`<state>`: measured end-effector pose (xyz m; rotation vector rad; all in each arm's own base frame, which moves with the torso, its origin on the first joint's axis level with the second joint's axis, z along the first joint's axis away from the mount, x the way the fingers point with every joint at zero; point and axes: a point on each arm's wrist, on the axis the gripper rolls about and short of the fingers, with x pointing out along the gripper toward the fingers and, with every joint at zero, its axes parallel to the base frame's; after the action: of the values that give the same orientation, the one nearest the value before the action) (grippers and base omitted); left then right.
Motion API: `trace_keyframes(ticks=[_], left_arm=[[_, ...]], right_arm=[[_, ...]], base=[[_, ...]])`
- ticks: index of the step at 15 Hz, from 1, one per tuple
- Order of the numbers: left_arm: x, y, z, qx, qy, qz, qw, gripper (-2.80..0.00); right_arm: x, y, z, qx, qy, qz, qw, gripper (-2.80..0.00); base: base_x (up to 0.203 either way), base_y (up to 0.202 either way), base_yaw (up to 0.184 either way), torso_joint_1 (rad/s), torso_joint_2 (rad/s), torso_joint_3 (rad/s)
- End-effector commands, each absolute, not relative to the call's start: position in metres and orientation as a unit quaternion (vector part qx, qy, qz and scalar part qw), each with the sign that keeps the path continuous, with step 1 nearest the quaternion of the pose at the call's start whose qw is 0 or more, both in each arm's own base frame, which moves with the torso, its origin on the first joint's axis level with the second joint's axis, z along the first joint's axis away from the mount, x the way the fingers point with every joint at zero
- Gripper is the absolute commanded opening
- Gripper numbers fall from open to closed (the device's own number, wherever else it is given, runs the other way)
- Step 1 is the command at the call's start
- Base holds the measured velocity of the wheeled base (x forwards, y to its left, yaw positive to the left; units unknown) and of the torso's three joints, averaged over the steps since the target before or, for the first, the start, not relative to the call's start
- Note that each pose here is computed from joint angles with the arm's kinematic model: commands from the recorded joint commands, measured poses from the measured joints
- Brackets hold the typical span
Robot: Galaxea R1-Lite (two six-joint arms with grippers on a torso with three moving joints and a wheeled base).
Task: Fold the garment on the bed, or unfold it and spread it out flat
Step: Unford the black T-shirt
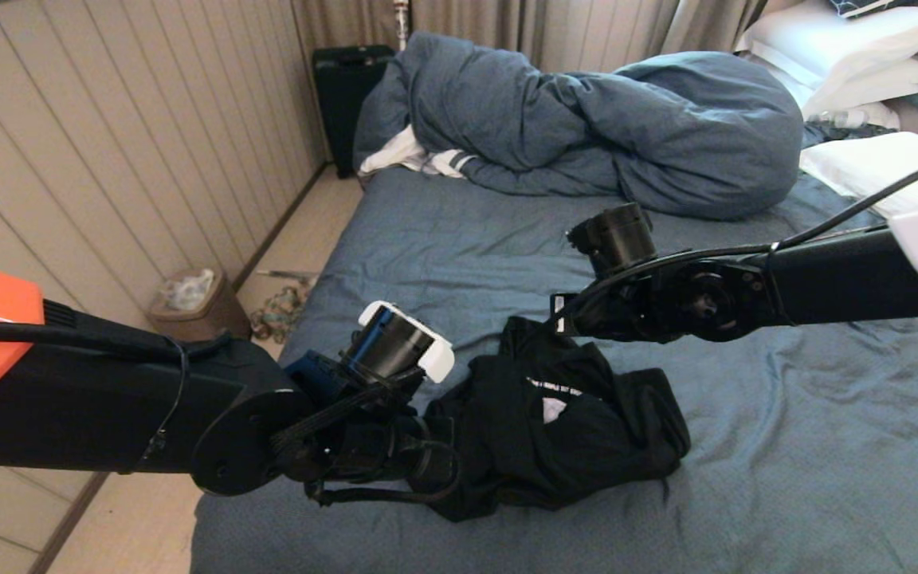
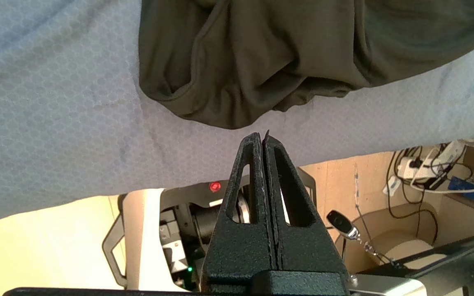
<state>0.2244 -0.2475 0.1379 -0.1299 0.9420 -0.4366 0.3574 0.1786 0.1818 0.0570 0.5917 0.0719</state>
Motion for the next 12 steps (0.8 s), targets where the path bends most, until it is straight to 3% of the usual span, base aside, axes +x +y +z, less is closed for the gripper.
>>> trace_keyframes(ticks=[1, 6, 12], left_arm=[[0.225, -0.248, 0.136, -0.063, 0.452, -0.206, 0.866, -2.8], [0.223, -0.245, 0.136, -0.063, 0.454, -0.207, 0.864, -2.8], [0.225, -0.248, 0.126, -0.056, 0.467, -0.204, 0.858, -2.8]], right_arm=[[0.369, 0.183, 0.161, 0.02, 0.311, 0.03, 0.95, -2.8], [0.378, 0.188, 0.149, 0.015, 0.32, 0.03, 0.947, -2.8], [0.39, 0.195, 0.104, -0.004, 0.364, 0.023, 0.931, -2.8]], base=[[0.0, 0.0, 0.0, 0.0, 0.0, 0.0], [0.0, 0.0, 0.0, 0.0, 0.0, 0.0], [0.0, 0.0, 0.0, 0.0, 0.0, 0.0]])
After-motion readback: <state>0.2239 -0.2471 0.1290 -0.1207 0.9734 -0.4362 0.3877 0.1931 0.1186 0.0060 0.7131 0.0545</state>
